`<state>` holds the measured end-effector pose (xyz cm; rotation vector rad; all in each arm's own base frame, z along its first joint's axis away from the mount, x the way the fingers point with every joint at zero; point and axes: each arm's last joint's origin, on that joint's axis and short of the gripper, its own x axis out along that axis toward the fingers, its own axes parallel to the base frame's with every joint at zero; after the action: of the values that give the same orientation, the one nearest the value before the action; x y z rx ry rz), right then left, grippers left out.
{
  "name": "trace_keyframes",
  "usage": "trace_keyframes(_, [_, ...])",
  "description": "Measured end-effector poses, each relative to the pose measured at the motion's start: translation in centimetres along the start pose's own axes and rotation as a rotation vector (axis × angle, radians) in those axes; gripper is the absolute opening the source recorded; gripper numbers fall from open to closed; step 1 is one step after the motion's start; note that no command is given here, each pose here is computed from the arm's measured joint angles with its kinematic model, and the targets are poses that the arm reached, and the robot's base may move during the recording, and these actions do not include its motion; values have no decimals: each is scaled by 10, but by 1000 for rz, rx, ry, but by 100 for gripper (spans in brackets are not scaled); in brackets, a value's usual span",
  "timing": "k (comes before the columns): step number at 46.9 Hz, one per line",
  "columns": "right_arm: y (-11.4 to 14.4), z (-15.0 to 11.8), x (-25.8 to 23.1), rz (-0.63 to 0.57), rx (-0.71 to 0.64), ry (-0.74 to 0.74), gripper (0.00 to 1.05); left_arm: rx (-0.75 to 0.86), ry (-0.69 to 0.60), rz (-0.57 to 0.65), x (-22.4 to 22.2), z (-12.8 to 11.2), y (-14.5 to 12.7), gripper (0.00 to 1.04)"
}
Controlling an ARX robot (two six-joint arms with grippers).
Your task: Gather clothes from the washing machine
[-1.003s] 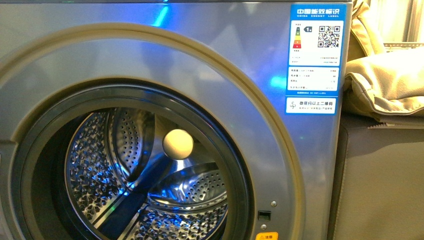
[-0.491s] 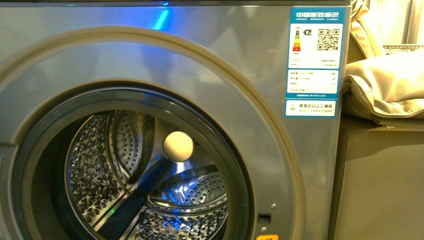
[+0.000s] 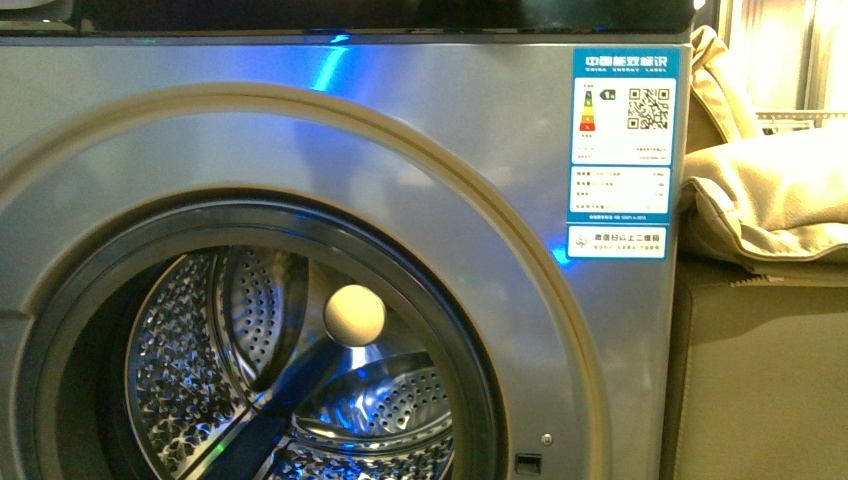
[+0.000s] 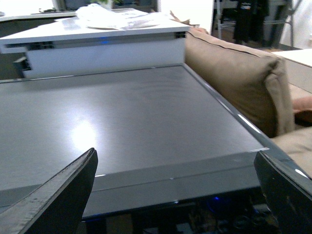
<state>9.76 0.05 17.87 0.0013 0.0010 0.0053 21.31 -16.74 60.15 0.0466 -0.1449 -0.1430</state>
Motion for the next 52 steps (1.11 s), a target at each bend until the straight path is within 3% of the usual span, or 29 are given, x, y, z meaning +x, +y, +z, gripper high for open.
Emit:
trace_keyframes(15, [0, -14, 0, -4, 0, 3, 2, -32, -7, 181, -15, 1, 46, 98])
trace_keyframes(33, [0, -14, 0, -4, 0, 1, 2, -170, 82, 227, -34, -22, 71, 97])
trace_keyframes(40, [0, -14, 0, -5, 0, 1, 2, -111, 90, 131, -45, -54, 80, 77])
trace_keyframes(45, [0, -14, 0, -5, 0, 1, 2, -98, 60, 131, -68, -92, 91, 60])
trace_keyframes(50, [0, -14, 0, -4, 0, 1, 2, -89, 47, 146, -93, -142, 103, 43])
trace_keyframes(52, [0, -14, 0, -4, 0, 1, 2, -79, 60, 140, -103, -175, 106, 32])
